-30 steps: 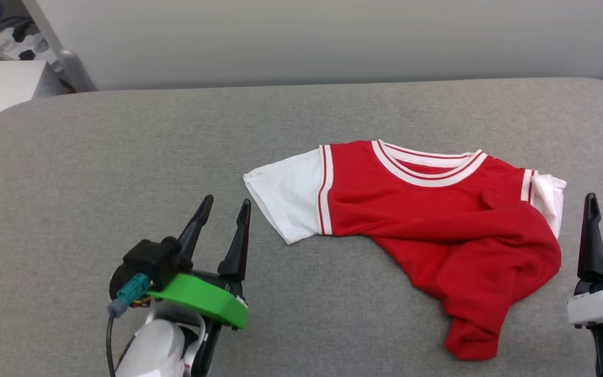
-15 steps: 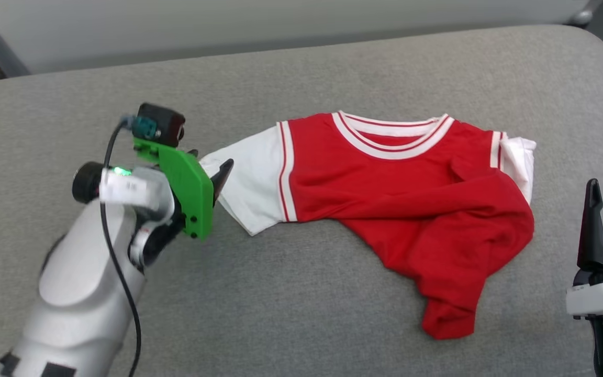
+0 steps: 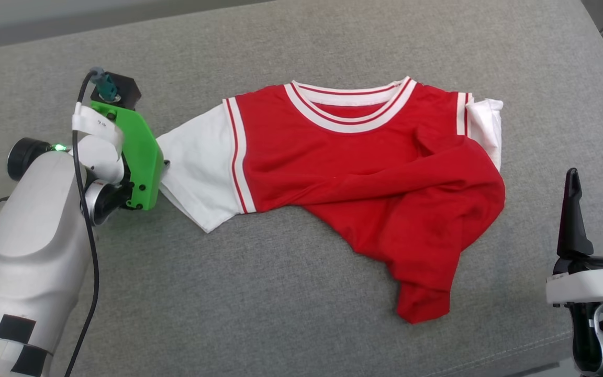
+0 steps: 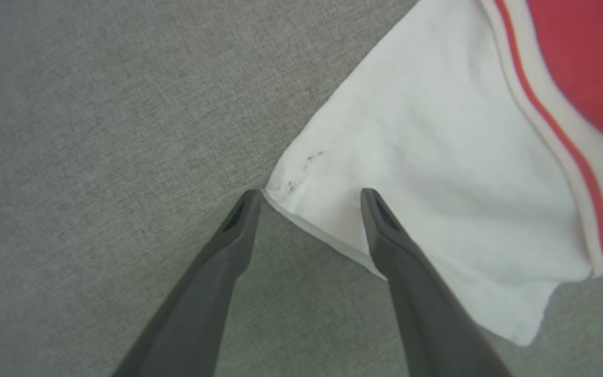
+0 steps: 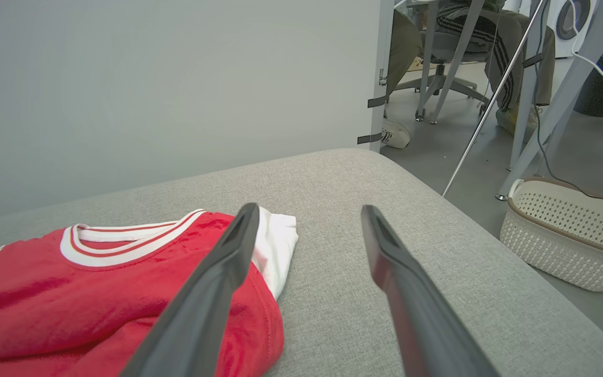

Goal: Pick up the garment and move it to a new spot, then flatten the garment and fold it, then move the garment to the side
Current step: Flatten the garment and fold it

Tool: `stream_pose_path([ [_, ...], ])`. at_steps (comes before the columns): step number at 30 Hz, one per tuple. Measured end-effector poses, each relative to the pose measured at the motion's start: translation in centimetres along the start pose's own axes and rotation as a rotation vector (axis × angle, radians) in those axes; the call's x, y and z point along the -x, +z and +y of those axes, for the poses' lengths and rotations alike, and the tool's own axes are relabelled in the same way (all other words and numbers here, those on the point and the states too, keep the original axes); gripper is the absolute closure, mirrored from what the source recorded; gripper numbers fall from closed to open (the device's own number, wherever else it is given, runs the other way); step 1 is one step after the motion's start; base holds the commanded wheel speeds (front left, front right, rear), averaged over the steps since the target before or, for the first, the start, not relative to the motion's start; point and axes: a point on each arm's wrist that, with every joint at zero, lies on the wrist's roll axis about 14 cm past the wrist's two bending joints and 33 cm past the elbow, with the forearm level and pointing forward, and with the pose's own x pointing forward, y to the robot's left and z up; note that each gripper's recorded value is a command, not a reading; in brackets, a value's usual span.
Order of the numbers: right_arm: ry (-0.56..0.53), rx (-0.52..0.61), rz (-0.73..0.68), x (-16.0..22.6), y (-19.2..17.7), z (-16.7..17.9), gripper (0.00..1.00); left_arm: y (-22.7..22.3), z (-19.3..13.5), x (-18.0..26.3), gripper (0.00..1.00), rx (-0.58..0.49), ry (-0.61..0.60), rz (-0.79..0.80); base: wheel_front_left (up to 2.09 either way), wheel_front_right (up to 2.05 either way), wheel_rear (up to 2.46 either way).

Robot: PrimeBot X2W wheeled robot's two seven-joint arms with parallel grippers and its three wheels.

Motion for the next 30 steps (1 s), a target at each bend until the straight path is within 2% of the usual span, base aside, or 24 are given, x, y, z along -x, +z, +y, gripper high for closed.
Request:
stream_pose_path([
  [5,-0.004,0.003,0.013,-0.1,-0.7,0.0,0.00,-0.5,0.4,-1.5,0.00,0.009,0.008,0.025,0.00,0.00,0.00],
  [9,-0.020,0.009,0.023,0.0,-1.0,-0.5,0.00,-0.9,0.6,-2.3,0.00,0.060,-0.004,0.052,0.00,0.00,0.00],
  [10,-0.022,0.011,0.022,0.0,-1.0,-0.6,0.00,-1.0,0.6,-2.4,0.79,0.067,-0.008,0.063,0.00,0.00,0.00],
  [11,-0.024,0.012,0.023,0.1,-1.1,-0.6,0.00,-1.0,0.4,-2.3,1.00,0.079,-0.018,0.071,0.00,0.00,0.00],
  [17,-0.018,0.018,0.023,0.0,-0.7,-0.7,0.00,-0.2,0.1,-1.3,1.00,0.197,-0.041,-0.034,0.00,0.00,0.00],
  [25,0.033,0.040,0.069,-0.6,-0.6,0.0,0.00,-0.6,1.8,2.4,1.00,0.265,0.000,-0.158,0.00,0.00,0.00],
  [30,0.073,0.065,0.161,-1.2,-1.7,0.7,0.00,-1.7,2.5,5.3,1.00,0.302,0.030,-0.215,0.00,0.00,0.00],
])
